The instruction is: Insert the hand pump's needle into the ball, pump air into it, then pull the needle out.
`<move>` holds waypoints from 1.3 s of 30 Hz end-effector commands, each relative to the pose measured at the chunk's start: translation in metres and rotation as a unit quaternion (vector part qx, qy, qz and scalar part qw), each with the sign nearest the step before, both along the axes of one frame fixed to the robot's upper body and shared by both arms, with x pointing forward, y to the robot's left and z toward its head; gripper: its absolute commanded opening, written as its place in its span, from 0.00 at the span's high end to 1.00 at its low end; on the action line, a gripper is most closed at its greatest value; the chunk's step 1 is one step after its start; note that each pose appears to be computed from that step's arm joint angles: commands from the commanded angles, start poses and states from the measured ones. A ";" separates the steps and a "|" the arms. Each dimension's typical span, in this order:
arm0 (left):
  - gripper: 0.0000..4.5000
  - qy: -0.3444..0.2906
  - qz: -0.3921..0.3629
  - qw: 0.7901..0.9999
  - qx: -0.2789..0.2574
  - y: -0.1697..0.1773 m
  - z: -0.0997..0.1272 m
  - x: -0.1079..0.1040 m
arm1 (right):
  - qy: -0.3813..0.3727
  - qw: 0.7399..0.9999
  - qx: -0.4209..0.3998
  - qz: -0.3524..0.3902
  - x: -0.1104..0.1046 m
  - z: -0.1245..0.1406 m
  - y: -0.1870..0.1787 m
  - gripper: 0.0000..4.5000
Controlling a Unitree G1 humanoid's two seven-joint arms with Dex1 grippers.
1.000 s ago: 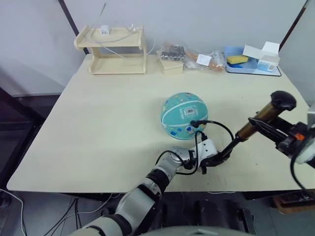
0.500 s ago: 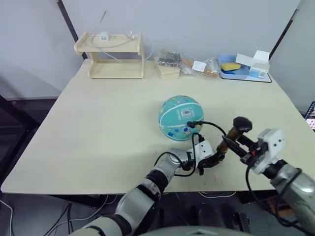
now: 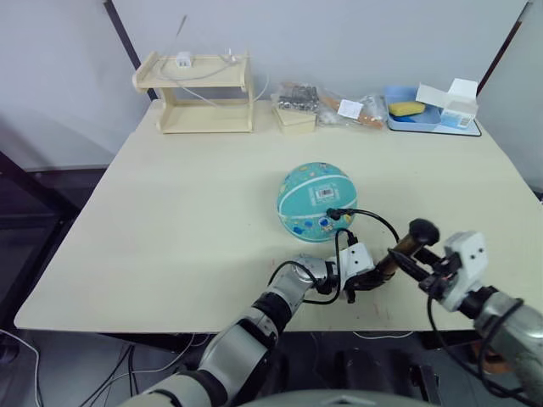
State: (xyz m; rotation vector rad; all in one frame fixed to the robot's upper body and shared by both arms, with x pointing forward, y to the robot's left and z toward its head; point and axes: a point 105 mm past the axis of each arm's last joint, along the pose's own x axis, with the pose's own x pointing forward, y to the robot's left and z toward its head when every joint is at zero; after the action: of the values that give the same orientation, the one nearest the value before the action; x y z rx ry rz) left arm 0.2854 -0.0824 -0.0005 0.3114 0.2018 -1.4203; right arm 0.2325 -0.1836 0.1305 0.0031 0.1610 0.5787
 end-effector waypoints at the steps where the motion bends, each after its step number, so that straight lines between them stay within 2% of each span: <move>1: 0.77 0.044 0.008 0.998 0.036 0.006 -0.025 -0.009 | -0.138 0.990 0.000 -0.002 -0.009 0.094 -0.006 0.78; 4: 0.77 0.044 0.005 0.998 0.036 0.006 -0.024 -0.009 | -0.161 0.987 0.006 -0.006 -0.017 0.128 -0.010 0.78; 9: 0.77 0.045 0.003 0.998 0.035 0.005 -0.024 -0.010 | -0.146 0.989 0.003 0.001 -0.028 0.143 -0.008 0.78; 15: 0.77 0.045 0.002 0.998 0.033 0.004 -0.024 -0.011 | -0.042 0.999 -0.017 0.007 -0.015 0.075 0.002 0.78; 21: 0.77 0.045 0.010 0.999 0.030 0.006 -0.023 -0.008 | 0.051 0.999 -0.016 0.002 -0.004 -0.018 0.004 0.78; 27: 0.77 0.044 0.016 0.999 0.028 0.007 -0.021 -0.006 | 0.090 0.996 -0.024 0.009 -0.002 -0.080 0.016 0.78; 29: 0.77 0.043 0.015 0.999 0.028 0.007 -0.020 -0.006 | 0.097 0.995 -0.021 0.013 -0.002 -0.091 0.020 0.78; 31: 0.77 0.043 0.014 0.999 0.028 0.006 -0.020 -0.007 | 0.095 0.995 -0.025 0.017 -0.003 -0.095 0.022 0.78; 33: 0.77 0.044 0.014 0.999 0.028 0.007 -0.020 -0.007 | 0.082 0.996 -0.026 0.016 -0.002 -0.088 0.020 0.78; 36: 0.77 0.043 0.014 0.998 0.033 0.007 -0.022 -0.007 | 0.032 0.999 -0.023 0.010 0.000 -0.053 0.012 0.78; 39: 0.77 0.043 0.012 0.998 0.039 0.007 -0.025 -0.008 | -0.030 0.999 -0.017 0.008 0.000 -0.006 0.006 0.78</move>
State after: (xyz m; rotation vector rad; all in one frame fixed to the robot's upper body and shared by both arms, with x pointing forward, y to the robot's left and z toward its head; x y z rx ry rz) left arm 0.2856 -0.0808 -0.0049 0.3098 0.2330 -1.4081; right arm 0.2362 -0.1728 0.0945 -0.0277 0.1785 0.5874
